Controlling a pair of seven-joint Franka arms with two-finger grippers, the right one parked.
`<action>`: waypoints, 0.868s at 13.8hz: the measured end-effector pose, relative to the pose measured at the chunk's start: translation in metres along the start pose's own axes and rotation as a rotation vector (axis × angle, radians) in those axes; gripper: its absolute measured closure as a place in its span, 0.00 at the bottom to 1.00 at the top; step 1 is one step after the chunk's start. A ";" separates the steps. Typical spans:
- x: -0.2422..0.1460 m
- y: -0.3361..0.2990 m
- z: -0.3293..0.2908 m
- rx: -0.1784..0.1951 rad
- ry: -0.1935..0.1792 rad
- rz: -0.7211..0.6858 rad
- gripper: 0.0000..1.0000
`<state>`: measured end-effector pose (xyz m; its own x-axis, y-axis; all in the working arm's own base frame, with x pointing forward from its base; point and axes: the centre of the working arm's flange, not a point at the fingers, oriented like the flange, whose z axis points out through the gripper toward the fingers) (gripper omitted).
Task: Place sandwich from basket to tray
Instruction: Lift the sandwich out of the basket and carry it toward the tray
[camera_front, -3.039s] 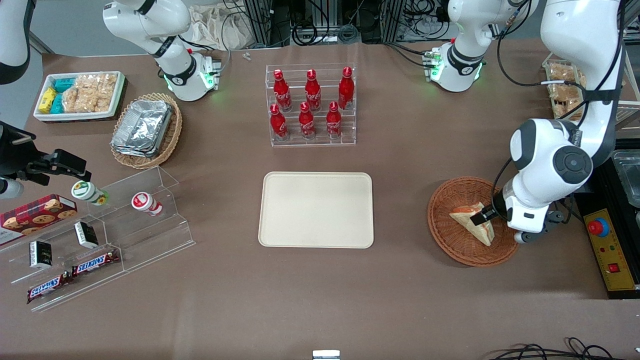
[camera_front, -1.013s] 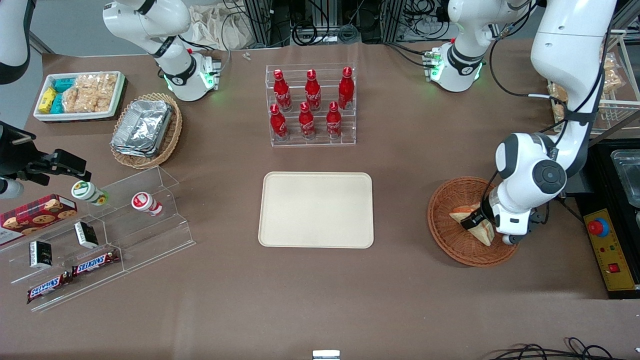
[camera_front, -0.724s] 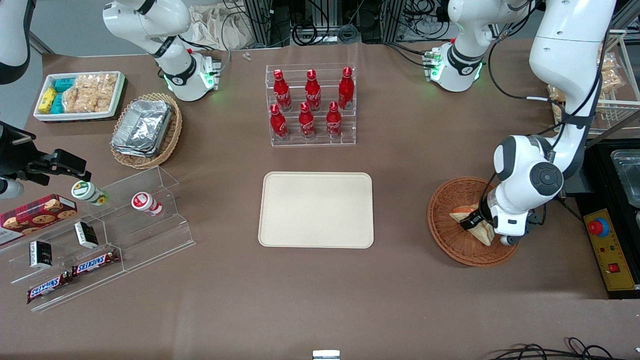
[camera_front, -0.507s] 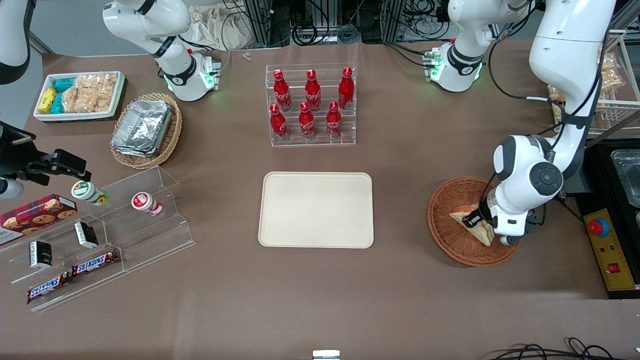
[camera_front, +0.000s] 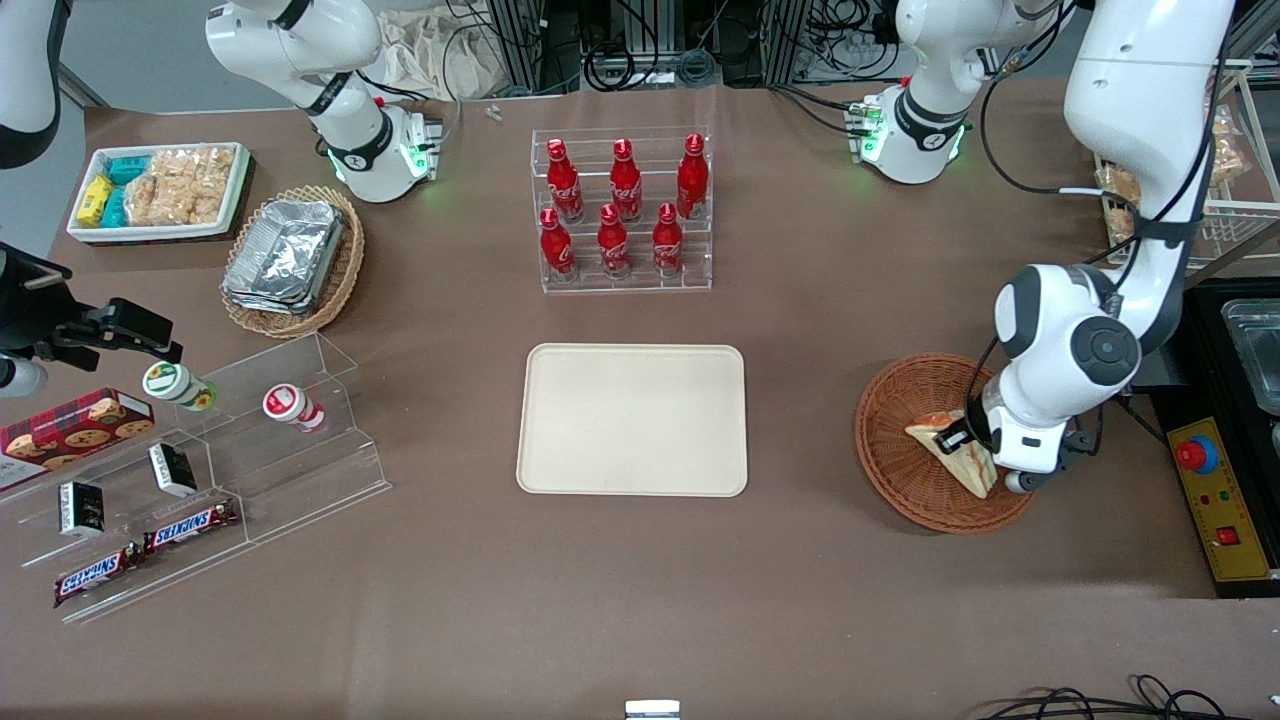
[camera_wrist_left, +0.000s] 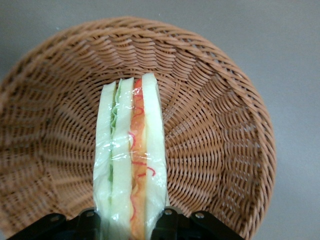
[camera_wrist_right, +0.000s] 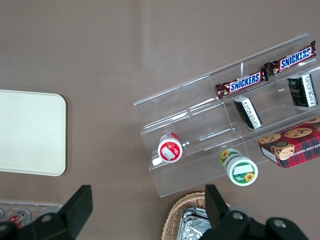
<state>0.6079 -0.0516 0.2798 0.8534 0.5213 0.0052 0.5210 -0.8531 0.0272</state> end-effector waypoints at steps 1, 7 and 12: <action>0.002 0.001 -0.020 0.015 -0.013 0.014 0.68; 0.022 0.013 -0.180 0.070 -0.073 0.233 0.80; -0.007 0.060 -0.239 0.067 -0.046 0.440 0.80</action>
<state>0.6289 -0.1010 0.5206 0.9932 0.1086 -0.0431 0.1072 -0.9937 -0.0326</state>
